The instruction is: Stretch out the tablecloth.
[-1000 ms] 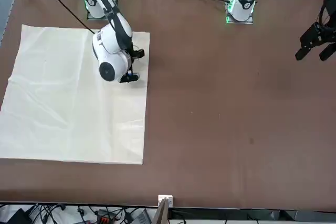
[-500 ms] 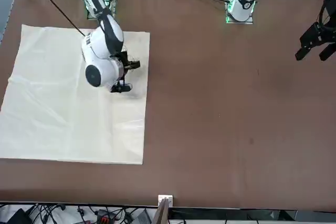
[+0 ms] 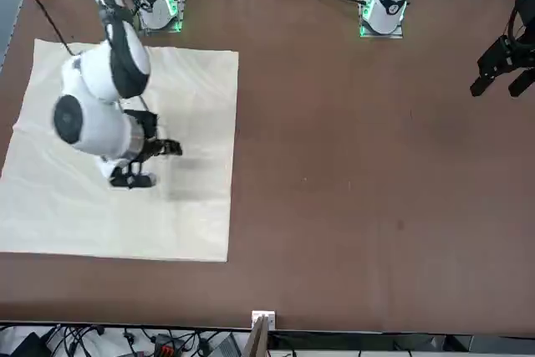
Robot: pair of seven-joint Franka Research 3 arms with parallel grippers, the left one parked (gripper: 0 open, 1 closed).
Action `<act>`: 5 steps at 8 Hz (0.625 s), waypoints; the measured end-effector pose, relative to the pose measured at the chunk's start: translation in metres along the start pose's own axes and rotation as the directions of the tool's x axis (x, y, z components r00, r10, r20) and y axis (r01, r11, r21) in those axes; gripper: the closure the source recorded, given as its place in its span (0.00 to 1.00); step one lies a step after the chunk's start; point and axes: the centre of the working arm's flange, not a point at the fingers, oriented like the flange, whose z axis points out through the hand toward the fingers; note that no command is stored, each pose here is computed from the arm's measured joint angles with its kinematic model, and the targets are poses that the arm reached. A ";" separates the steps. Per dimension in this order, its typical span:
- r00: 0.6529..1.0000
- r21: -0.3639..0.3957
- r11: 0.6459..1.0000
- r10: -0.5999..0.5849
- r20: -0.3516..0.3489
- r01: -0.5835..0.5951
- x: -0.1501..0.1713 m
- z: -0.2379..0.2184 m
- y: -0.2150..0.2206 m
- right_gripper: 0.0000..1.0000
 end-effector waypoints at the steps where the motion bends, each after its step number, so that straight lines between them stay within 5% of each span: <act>1: 0.997 -0.001 1.000 0.025 -0.074 -0.026 0.015 -0.039 0.035 0.00; 3: 0.986 -0.074 0.997 0.008 -0.167 -0.020 0.020 -0.107 0.090 0.00; 5: 0.971 -0.179 0.984 -0.019 -0.240 -0.025 -0.012 -0.180 0.097 0.00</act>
